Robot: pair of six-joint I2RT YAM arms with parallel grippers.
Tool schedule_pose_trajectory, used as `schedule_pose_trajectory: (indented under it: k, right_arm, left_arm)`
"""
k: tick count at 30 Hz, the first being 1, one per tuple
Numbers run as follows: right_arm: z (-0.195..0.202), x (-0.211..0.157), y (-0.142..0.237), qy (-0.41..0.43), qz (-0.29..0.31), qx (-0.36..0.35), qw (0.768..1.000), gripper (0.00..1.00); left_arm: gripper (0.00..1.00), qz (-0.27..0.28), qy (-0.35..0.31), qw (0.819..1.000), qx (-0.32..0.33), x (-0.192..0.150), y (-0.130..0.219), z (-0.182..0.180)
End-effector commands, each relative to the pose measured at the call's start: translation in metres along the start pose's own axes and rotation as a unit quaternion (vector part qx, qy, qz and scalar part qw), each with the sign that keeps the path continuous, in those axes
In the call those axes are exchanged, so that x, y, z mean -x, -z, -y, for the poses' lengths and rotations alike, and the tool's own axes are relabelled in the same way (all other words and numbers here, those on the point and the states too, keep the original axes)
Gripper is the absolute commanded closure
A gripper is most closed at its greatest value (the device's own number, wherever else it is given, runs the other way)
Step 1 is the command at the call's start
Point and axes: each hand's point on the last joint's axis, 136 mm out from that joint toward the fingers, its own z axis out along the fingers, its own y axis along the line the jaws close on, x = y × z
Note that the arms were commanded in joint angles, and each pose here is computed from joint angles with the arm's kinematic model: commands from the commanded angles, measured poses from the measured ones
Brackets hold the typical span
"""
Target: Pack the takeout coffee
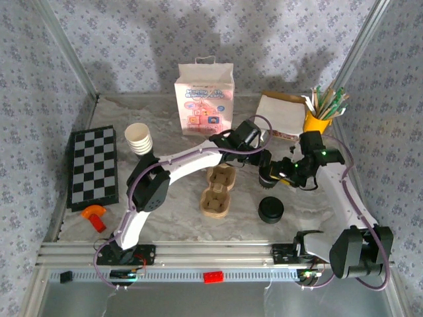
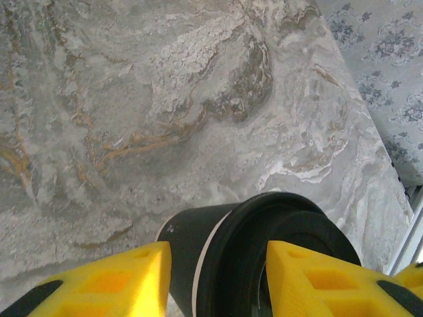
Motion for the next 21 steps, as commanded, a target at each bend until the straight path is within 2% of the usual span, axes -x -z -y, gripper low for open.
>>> schedule_pose_trajectory:
  k: [1, 7, 21]
  right_arm:
    - [-0.008, 0.003, 0.013, 0.017, 0.002, 0.006, 1.000, 0.56]
    - [-0.008, 0.004, 0.012, 0.022, -0.006, 0.000, 1.000, 0.63]
    - [-0.005, 0.008, 0.003, 0.027, -0.015, -0.015, 0.999, 0.68]
  left_arm:
    - [0.59, 0.005, 0.010, 1.000, -0.004, 0.004, 0.036, 0.019]
    - [0.63, -0.025, 0.025, 0.999, -0.003, -0.016, 0.037, 0.021]
    - [0.69, -0.061, 0.021, 0.998, 0.016, -0.027, 0.016, 0.015]
